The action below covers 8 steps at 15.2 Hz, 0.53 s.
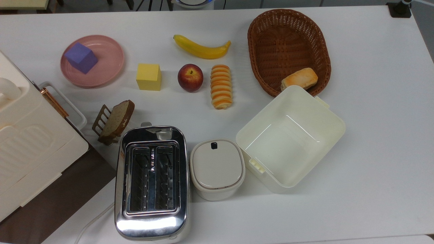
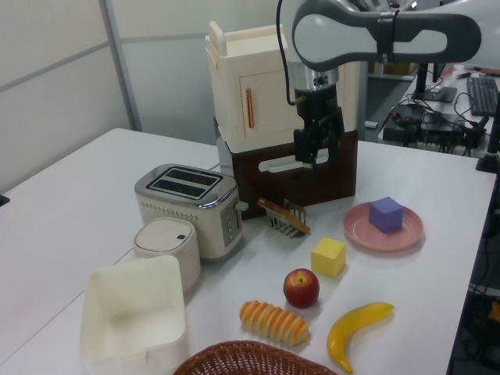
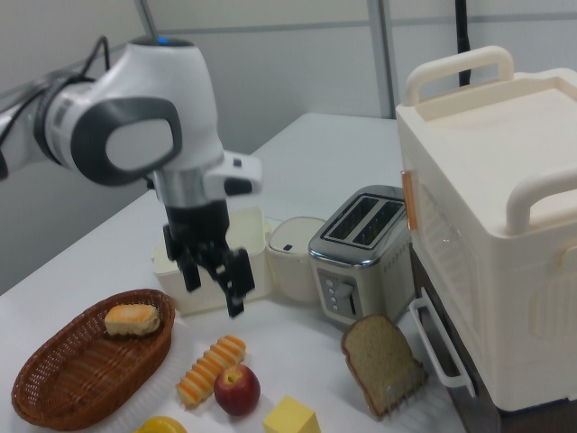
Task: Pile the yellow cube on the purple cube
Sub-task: 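Move the open gripper from rest toward the yellow cube, then lower the gripper around the yellow cube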
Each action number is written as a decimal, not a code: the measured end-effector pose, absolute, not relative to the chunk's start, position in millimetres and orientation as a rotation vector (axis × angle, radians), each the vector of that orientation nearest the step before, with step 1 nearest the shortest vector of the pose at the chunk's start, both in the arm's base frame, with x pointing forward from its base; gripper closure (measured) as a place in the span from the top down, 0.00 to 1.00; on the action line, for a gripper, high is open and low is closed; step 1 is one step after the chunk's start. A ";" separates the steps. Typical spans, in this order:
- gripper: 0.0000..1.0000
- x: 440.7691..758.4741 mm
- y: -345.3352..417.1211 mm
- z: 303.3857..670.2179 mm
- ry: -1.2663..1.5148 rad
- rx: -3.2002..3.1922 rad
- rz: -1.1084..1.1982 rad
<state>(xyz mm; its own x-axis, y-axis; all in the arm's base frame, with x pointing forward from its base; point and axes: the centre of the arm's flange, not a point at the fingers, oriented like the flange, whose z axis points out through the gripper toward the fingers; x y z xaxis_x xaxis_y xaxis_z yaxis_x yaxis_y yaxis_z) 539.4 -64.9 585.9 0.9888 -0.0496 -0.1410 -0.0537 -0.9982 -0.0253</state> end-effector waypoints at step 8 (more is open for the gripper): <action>1.00 524.6 -89.2 468.5 0.132 -3.177 -0.024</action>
<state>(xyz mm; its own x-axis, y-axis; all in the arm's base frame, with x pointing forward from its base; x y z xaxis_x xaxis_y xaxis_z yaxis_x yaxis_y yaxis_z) 524.6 -89.2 468.5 0.9965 -0.0823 0.0167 -0.0829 -0.9958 0.0379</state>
